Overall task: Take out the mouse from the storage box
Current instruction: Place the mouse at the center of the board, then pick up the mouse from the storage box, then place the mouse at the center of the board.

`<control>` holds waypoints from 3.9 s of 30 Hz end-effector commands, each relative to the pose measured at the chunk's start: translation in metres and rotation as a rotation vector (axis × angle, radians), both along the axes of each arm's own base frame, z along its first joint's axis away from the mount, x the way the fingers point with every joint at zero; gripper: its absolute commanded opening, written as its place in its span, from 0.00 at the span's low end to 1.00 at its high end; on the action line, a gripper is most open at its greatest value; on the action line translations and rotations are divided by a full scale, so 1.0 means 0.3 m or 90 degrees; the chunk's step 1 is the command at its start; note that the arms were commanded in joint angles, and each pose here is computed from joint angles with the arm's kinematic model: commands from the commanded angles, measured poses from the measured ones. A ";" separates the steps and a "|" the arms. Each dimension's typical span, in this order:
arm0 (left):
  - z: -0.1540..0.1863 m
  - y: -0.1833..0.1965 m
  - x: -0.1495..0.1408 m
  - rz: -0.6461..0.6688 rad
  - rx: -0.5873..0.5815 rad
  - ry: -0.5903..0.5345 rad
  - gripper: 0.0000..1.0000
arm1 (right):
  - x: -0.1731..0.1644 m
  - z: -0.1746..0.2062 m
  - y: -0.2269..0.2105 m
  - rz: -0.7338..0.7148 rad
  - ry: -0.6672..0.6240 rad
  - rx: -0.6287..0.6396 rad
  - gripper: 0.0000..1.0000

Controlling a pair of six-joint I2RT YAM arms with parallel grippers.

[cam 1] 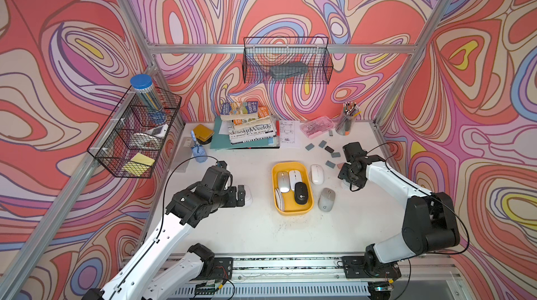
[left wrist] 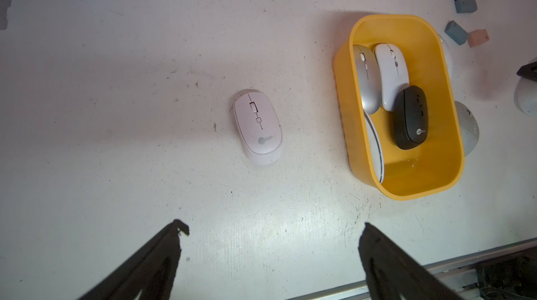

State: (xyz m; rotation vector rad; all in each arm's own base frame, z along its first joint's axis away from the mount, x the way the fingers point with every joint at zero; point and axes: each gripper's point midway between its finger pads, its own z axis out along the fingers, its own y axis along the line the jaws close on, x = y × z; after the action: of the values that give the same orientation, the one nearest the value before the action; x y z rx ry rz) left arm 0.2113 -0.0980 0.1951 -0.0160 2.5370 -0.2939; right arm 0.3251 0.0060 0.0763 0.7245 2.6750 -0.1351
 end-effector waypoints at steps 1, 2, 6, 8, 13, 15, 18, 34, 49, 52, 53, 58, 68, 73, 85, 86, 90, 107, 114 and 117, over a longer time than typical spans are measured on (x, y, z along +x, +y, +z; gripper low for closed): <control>-0.004 -0.005 -0.002 -0.009 -0.003 -0.003 0.99 | 0.004 -0.077 0.015 0.008 0.014 0.028 0.54; -0.005 -0.006 -0.002 -0.010 -0.003 -0.002 0.99 | -0.003 -0.102 0.017 0.007 0.024 0.030 0.54; -0.007 -0.006 -0.003 -0.010 -0.004 -0.002 0.99 | -0.030 -0.165 0.004 0.001 0.051 0.027 0.56; -0.007 -0.009 -0.004 -0.012 -0.005 -0.001 0.99 | -0.040 -0.179 -0.004 -0.004 0.060 0.020 0.61; -0.010 -0.010 -0.003 -0.013 -0.004 0.002 0.99 | -0.052 -0.200 -0.014 -0.008 0.074 0.013 0.71; -0.011 -0.012 -0.004 -0.014 -0.005 0.003 0.99 | -0.054 -0.199 -0.015 -0.007 0.075 0.010 0.77; -0.015 -0.012 -0.004 -0.014 -0.005 0.006 0.99 | -0.053 -0.172 -0.019 -0.009 0.066 0.006 0.82; -0.025 -0.005 0.000 -0.007 0.005 0.011 0.99 | -0.073 0.216 0.671 0.334 -0.128 0.150 0.73; -0.035 -0.009 -0.002 -0.009 0.005 0.020 0.99 | -0.181 -0.027 1.006 0.418 -0.026 0.318 0.70; -0.035 -0.009 -0.001 -0.008 0.004 0.020 0.99 | -0.197 -0.077 1.011 0.420 0.000 0.315 0.69; -0.035 -0.009 -0.001 -0.009 0.005 0.021 0.99 | -0.202 -0.091 1.011 0.421 0.007 0.313 0.69; -0.037 -0.009 -0.001 -0.008 0.005 0.021 0.99 | -0.217 -0.152 1.017 0.422 0.037 0.314 0.69; -0.040 -0.012 0.002 -0.010 0.006 0.024 0.99 | -0.224 -0.258 1.002 0.432 0.101 0.222 0.68; -0.038 -0.016 0.005 -0.013 0.006 0.025 0.99 | -0.218 -0.232 0.989 0.442 0.089 0.170 0.59; -0.038 -0.015 0.004 -0.013 0.006 0.025 0.99 | -0.184 0.005 1.016 0.452 -0.043 0.173 0.55; -0.037 -0.015 0.004 -0.013 0.005 0.024 0.99 | -0.182 0.014 1.015 0.451 -0.047 0.170 0.54; -0.036 -0.015 0.003 -0.013 0.005 0.022 0.99 | -0.174 0.043 1.007 0.448 -0.064 0.160 0.54; -0.026 -0.016 0.003 -0.014 0.000 0.016 0.99 | -0.098 0.171 0.891 0.417 -0.134 0.025 0.54; -0.027 -0.017 0.000 -0.016 -0.002 0.016 0.99 | -0.095 0.184 0.803 0.373 -0.122 -0.027 0.54; -0.021 -0.019 0.000 -0.017 -0.005 0.013 0.99 | -0.115 0.191 0.688 0.323 -0.105 -0.050 0.54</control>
State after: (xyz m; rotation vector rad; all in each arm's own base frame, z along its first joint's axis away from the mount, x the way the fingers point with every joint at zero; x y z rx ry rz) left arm 0.2119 -0.1019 0.1856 -0.0070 2.5736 -0.2980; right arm 0.2929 0.2496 0.1178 -0.0876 2.6066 0.0540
